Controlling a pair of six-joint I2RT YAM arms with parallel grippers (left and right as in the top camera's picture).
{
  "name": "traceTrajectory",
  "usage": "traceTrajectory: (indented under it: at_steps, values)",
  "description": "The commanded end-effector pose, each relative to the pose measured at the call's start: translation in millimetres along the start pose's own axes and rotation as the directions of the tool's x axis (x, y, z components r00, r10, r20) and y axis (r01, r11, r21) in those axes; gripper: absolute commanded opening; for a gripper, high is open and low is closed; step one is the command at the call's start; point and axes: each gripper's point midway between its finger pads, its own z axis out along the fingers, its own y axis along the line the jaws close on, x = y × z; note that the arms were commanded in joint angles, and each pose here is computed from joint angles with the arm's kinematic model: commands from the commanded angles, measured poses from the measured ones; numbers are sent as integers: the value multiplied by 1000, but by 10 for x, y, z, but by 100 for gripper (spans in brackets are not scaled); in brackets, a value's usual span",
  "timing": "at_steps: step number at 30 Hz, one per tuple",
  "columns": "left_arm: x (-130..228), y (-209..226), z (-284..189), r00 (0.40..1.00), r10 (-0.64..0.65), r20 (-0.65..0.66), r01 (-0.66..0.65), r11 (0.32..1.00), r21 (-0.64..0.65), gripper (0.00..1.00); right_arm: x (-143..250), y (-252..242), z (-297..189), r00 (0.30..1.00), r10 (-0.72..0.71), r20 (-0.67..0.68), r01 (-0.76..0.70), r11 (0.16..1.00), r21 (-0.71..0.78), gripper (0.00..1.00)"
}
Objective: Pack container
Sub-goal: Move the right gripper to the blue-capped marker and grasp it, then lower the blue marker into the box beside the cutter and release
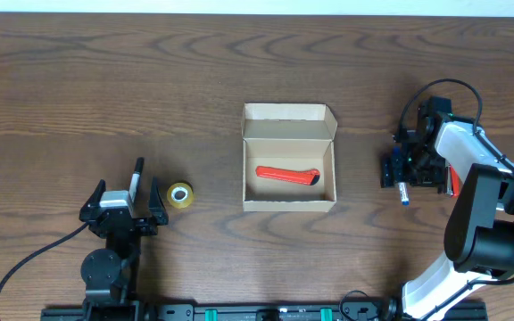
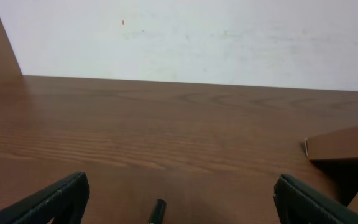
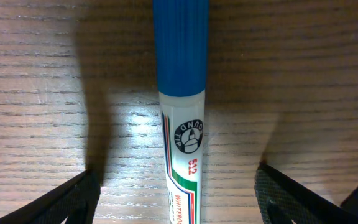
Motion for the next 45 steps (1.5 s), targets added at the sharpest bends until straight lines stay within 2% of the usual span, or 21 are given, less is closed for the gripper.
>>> traceTrajectory:
  at_steps: [1, 6, 8, 15, 17, 19, 21, 23, 26, 31, 34, 37, 41, 43, 45]
  values:
    - [119, 37, 5, 999, 12, -35, -12, 1000, -19, 95, 27, -82, 76, 999, 29, -24, -29, 999, 28, 82]
    - [119, 37, 5, 999, 12, -35, -12, 1000, -19, 95, -3, -88, 76, 999, 40, -11, -40, 999, 30, 81]
    - [119, 37, 5, 999, 12, -35, -12, 1000, -19, 95, -13, -89, 78, 999, 47, -6, -47, 998, 31, 78]
    - [119, 37, 5, 999, 12, -35, -12, 1000, -19, 96, -26, -88, 79, 999, 47, -1, -47, 998, 31, 41]
    - [119, 37, 5, 999, 12, -35, -12, 1000, -19, 95, -26, -88, 79, 999, 47, -1, -47, 998, 31, 38]
    - [119, 37, 5, 999, 12, -35, -12, 1000, -19, 95, -26, -88, 79, 999, 46, -1, -46, 998, 31, 30]
    - [119, 37, 5, 999, 12, -35, -12, 1000, -19, 95, -27, -88, 79, 999, 47, 0, -47, 998, 31, 14]
    - [119, 37, 5, 999, 12, -35, -12, 1000, -19, 95, -34, -89, 79, 999, 47, 2, -47, 998, 32, 2]
    - [119, 37, 5, 999, 12, -35, -12, 1000, -19, 95, -47, -81, 79, 998, 55, 8, -55, 998, 27, 1]
    - [119, 37, 5, 999, 12, -35, -12, 1000, -19, 95, -190, 102, 2, 997, 47, 57, -43, 996, -72, 1]
    - [119, 37, 5, 999, 12, -35, -12, 1000, -19, 95, -393, 313, -269, 992, 22, 128, 0, 985, -172, 1]
    - [119, 37, 5, 999, 12, -35, -12, 1000, -19, 95, -648, 571, -788, 969, -23, 247, 87, 964, -251, 1]
    - [120, 37, 5, 999, 12, -35, -12, 1000, -19, 95, -870, 962, -1626, 887, -139, 439, 263, 935, -236, 1]
    - [121, 37, 5, 999, 12, -36, -13, 1000, -19, 95, -859, 1242, -2000, 799, -294, 525, 429, 890, -154, 1]
    - [121, 37, 5, 999, 12, -36, -13, 1000, -19, 95, -745, 1536, -2242, 688, -463, 559, 593, 803, -64, 1]
